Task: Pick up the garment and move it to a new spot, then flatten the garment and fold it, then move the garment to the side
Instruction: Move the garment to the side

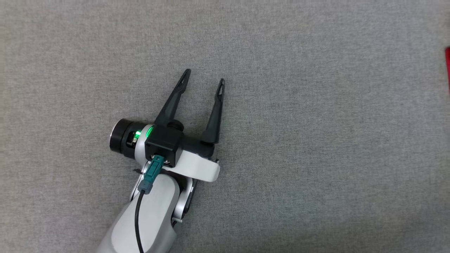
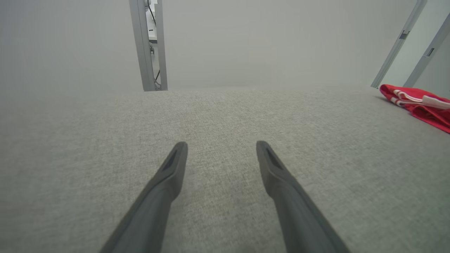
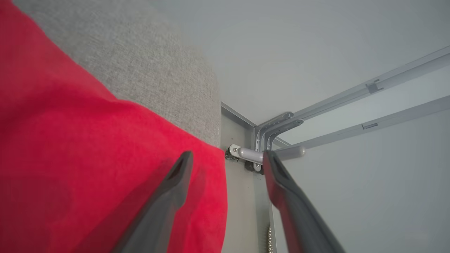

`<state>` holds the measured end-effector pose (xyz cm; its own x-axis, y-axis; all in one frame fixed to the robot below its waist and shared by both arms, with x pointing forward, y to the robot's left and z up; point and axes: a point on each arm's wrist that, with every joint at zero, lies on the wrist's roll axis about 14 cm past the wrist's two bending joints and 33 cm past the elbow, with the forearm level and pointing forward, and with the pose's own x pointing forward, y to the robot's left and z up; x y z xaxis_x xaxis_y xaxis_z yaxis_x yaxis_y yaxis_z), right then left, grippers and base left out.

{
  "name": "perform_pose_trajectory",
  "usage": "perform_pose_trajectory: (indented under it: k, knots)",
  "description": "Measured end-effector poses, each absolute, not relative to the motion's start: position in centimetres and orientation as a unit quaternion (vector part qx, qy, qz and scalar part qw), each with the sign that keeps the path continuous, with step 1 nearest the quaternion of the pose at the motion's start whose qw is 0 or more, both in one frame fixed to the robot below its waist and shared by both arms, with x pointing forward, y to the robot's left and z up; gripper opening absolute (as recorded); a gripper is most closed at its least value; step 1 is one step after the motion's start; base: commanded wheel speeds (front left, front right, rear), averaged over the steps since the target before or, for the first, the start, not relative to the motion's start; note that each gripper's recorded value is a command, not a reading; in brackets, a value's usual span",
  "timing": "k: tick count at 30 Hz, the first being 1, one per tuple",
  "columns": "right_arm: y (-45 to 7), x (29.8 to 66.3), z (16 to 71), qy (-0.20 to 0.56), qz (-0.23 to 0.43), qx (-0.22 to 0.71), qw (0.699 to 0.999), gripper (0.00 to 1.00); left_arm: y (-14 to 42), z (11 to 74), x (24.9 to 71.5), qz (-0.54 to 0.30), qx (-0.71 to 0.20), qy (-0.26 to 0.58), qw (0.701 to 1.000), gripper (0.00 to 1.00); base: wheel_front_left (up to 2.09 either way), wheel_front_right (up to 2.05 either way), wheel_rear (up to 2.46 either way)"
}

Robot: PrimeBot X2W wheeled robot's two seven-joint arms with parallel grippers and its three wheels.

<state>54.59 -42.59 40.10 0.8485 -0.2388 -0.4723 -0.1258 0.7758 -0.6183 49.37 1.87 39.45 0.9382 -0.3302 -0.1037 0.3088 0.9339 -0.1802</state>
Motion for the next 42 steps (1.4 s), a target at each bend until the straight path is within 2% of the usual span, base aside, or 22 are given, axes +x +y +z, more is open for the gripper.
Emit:
perform_pose_trajectory:
  k: [9,17,21,31,42]
  knots:
    - [-33.9,56.6,45.7,0.129,0.018,-0.273,0.953,1.00,3.5,42.6,47.7,-0.147,-0.066,0.046,0.986,1.00,0.00,0.00,0.00]
    - [-24.7,54.0,50.5,0.013,0.077,-0.187,0.979,1.00,6.0,46.8,45.8,-0.112,-0.059,0.005,0.992,1.00,0.00,0.00,0.00]
    - [-22.5,51.9,53.1,-0.036,0.082,-0.148,0.985,1.00,8.5,48.1,44.7,-0.073,-0.054,-0.007,0.996,1.00,0.00,0.00,0.00]
    - [-16.5,46.9,54.3,-0.080,0.110,-0.056,0.989,1.00,12.6,49.9,41.7,-0.018,-0.050,-0.026,0.998,1.00,0.00,0.00,0.00]
    - [-15.2,43.1,52.9,-0.069,0.090,-0.008,0.993,1.00,14.1,50.6,39.5,0.000,-0.046,-0.033,0.998,1.00,0.00,0.00,0.00]
